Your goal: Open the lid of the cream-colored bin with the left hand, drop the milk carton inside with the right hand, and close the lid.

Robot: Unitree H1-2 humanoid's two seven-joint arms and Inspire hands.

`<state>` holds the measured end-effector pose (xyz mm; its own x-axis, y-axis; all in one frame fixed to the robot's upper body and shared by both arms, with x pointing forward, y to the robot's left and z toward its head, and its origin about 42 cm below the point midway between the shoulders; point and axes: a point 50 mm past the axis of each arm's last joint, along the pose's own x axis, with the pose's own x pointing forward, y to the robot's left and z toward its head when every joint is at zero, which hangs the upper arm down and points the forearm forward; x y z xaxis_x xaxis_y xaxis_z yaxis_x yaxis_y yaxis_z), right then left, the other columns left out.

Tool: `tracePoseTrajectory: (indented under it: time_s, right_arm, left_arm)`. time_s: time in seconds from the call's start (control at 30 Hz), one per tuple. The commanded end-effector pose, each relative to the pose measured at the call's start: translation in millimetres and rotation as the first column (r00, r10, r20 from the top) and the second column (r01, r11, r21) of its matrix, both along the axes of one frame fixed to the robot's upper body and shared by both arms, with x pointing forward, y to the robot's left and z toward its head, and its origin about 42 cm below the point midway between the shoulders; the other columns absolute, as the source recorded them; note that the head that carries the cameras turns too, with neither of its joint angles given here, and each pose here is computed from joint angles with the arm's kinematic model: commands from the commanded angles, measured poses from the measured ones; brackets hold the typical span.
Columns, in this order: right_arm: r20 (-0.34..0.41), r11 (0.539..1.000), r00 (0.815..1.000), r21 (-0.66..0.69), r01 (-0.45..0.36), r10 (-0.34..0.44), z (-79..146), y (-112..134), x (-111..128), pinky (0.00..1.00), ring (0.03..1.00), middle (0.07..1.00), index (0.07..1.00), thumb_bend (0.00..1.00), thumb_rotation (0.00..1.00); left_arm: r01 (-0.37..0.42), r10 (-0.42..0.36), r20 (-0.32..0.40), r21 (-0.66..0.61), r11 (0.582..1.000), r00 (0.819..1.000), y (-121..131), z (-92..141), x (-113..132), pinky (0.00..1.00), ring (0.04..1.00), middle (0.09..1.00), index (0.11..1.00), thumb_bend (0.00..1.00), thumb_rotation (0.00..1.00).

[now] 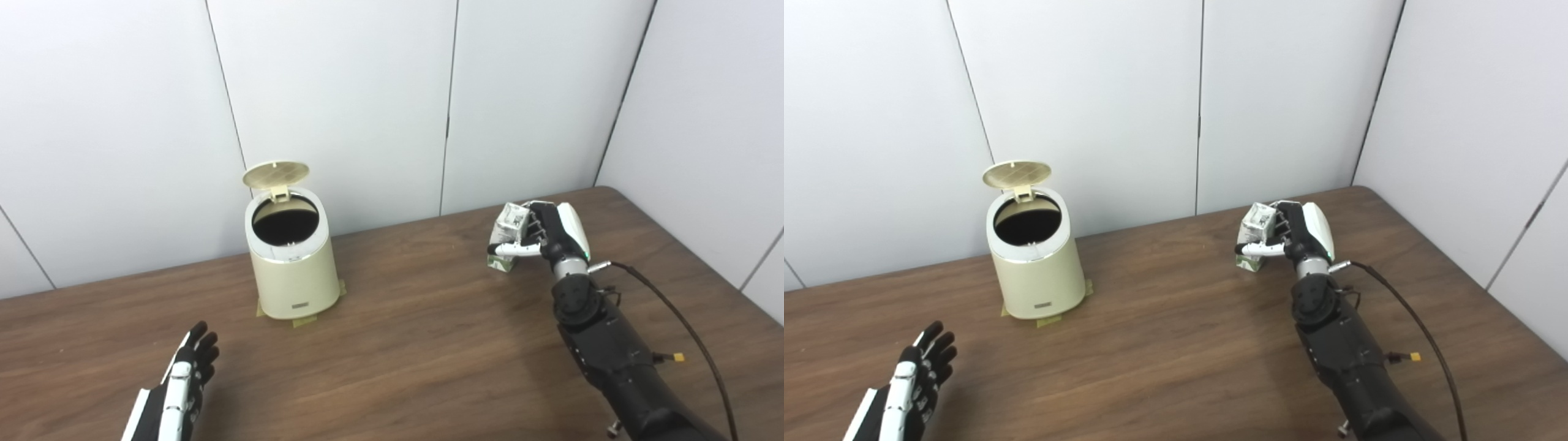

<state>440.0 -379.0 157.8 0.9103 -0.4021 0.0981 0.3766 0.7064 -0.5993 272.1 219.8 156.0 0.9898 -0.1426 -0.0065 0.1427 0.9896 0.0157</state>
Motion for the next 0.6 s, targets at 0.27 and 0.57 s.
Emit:
tracePoseTrajectory:
  time_s: [0.27,0.57]
  right_arm:
    - [0.153,1.0,0.988,0.002,-0.011,0.011,34.8,4.3,10.0,0.34,0.387,0.485,0.504,0.52,0.0]
    - [0.252,0.994,0.962,-0.047,-0.096,0.105,59.7,29.3,7.6,0.39,0.414,0.515,0.475,0.52,0.0]
  left_arm:
    - [-0.002,0.003,0.057,-0.029,1.0,0.998,-1.1,14.6,5.5,1.0,0.969,0.965,0.982,0.42,1.0]
    - [-0.03,0.032,0.059,-0.034,0.999,0.998,-2.9,9.1,8.5,0.99,0.959,0.959,0.979,0.42,0.97]
